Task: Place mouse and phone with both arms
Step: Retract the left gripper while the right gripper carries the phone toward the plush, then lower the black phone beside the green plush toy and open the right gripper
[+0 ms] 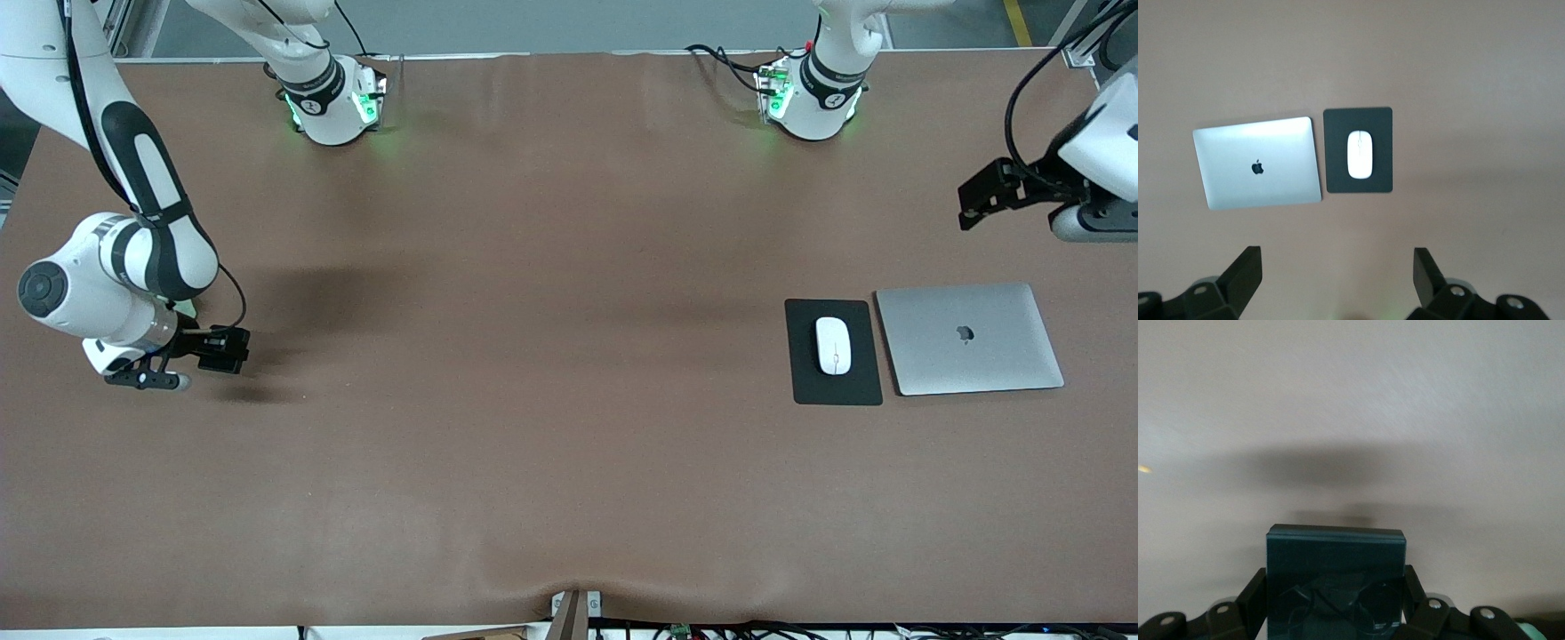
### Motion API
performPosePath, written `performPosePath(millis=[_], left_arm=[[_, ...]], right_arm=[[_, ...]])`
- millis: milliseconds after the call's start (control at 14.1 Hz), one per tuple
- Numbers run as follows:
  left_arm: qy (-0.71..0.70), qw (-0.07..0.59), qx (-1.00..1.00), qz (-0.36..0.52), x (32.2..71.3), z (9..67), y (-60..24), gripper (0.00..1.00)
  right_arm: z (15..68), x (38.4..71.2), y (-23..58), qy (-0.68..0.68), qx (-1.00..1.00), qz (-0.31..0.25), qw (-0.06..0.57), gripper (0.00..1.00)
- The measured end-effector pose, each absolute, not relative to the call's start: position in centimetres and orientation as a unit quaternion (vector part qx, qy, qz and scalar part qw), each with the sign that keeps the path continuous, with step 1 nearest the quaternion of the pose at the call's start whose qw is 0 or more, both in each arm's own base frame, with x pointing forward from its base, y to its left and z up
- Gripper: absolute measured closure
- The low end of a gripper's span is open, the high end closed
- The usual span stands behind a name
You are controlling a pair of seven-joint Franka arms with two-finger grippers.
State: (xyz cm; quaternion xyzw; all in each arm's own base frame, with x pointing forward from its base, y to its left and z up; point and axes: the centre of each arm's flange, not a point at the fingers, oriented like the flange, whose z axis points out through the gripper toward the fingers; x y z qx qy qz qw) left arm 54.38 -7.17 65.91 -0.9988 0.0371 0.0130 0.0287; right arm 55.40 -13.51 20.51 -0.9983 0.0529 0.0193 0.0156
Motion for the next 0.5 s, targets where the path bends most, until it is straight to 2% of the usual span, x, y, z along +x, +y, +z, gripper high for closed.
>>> performPosePath(millis=[142,498], left_arm=[[0.041,0.028,-0.999,0.021,54.4,65.4,-7.7,0.00],[0.044,0.022,-0.997,0.052,57.9,60.8,-8.2,0.00]], right_arm=[[19.1,53.8,-13.8,0.056,-0.998,0.019,0.014,0.19],[17.9,52.6,-13.0,0.052,-0.998,0.032,0.018,0.19]])
